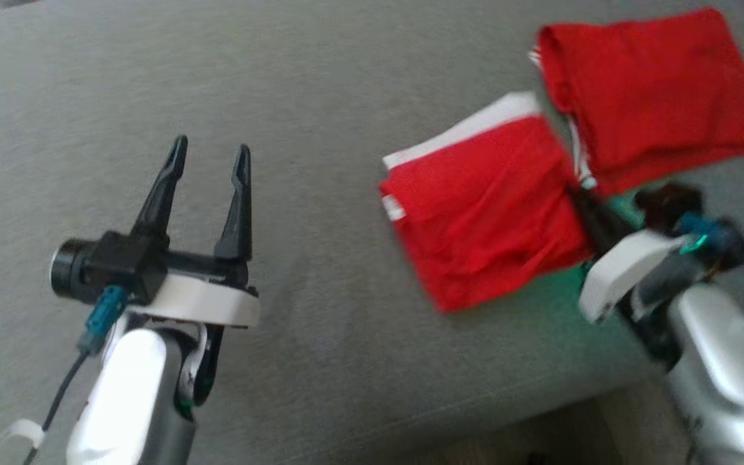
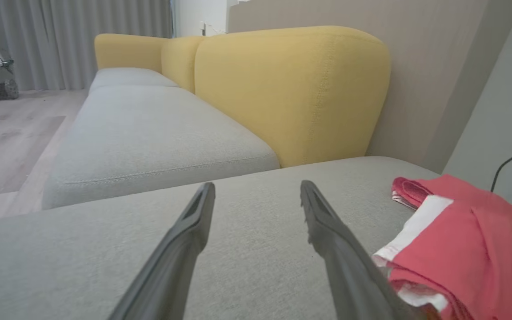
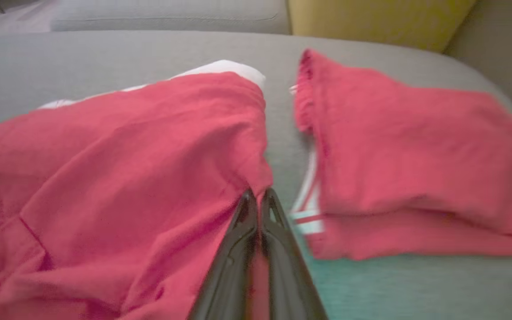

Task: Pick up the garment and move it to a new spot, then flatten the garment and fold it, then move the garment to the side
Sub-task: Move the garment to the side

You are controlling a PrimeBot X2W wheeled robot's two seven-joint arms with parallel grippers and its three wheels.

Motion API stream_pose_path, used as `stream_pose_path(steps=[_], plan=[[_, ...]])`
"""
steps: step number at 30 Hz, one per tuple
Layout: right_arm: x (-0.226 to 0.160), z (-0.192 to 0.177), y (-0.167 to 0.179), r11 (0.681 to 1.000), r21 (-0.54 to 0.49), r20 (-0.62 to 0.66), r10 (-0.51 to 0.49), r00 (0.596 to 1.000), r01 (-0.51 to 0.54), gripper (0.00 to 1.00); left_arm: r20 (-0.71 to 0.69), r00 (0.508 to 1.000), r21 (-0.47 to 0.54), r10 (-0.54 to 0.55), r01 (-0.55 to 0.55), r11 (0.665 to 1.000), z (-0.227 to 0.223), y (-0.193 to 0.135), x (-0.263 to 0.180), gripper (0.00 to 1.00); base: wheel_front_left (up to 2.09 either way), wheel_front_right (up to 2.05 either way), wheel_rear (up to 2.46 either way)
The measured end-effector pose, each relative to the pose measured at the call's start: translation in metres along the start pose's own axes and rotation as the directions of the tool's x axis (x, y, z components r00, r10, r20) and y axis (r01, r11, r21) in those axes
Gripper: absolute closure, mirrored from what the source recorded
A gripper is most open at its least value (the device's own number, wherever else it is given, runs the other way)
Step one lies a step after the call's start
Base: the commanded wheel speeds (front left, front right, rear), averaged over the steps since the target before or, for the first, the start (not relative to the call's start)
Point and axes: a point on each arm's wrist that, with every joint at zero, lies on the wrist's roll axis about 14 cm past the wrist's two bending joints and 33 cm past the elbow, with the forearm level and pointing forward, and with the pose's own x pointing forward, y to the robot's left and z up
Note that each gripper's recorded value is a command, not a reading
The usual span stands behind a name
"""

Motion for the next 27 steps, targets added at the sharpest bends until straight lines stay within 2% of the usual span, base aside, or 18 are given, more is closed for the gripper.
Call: stream_pose_path(steps=[4,11,12,16,18,22,27], plan=[[-0.004,0.023,-0.056,0.992,-0.037,0.039,-0.121,0.992,0.122,1.00,-0.017,0.997,-0.024,-0.078,0.077,0.997,-0.013,-0.019,0.020,0.00,0.00,0.00,0.00],[-0.007,0.051,-0.130,0.954,0.036,0.112,-0.301,0.947,0.299,1.00,-0.067,0.981,-0.060,-0.183,0.179,0.982,-0.043,-0.045,0.037,0.00,0.00,0.00,0.00],[-0.007,0.051,-0.130,0.954,0.036,0.112,-0.301,0.947,0.299,1.00,-0.067,0.981,-0.060,-0.183,0.179,0.982,-0.043,-0.045,0.037,0.00,0.00,0.00,0.00],[-0.007,0.062,-0.166,0.920,0.079,0.132,-0.391,0.911,0.384,1.00,-0.086,0.973,-0.072,-0.214,0.208,0.975,-0.055,-0.049,0.044,0.00,0.00,0.00,0.00],[-0.009,0.063,-0.193,0.885,0.131,0.131,-0.462,0.877,0.446,1.00,-0.095,0.967,-0.079,-0.235,0.228,0.970,-0.063,-0.051,0.048,0.00,0.00,0.00,0.00],[-0.012,0.057,-0.218,0.842,0.189,0.116,-0.531,0.840,0.506,1.00,-0.112,0.962,-0.088,-0.249,0.240,0.967,-0.073,-0.054,0.049,0.00,0.00,0.00,0.00],[-0.006,0.040,-0.227,0.812,0.232,0.067,-0.562,0.824,0.535,1.00,-0.137,0.958,-0.103,-0.253,0.241,0.965,-0.087,-0.052,0.049,0.00,0.00,0.00,0.00]])
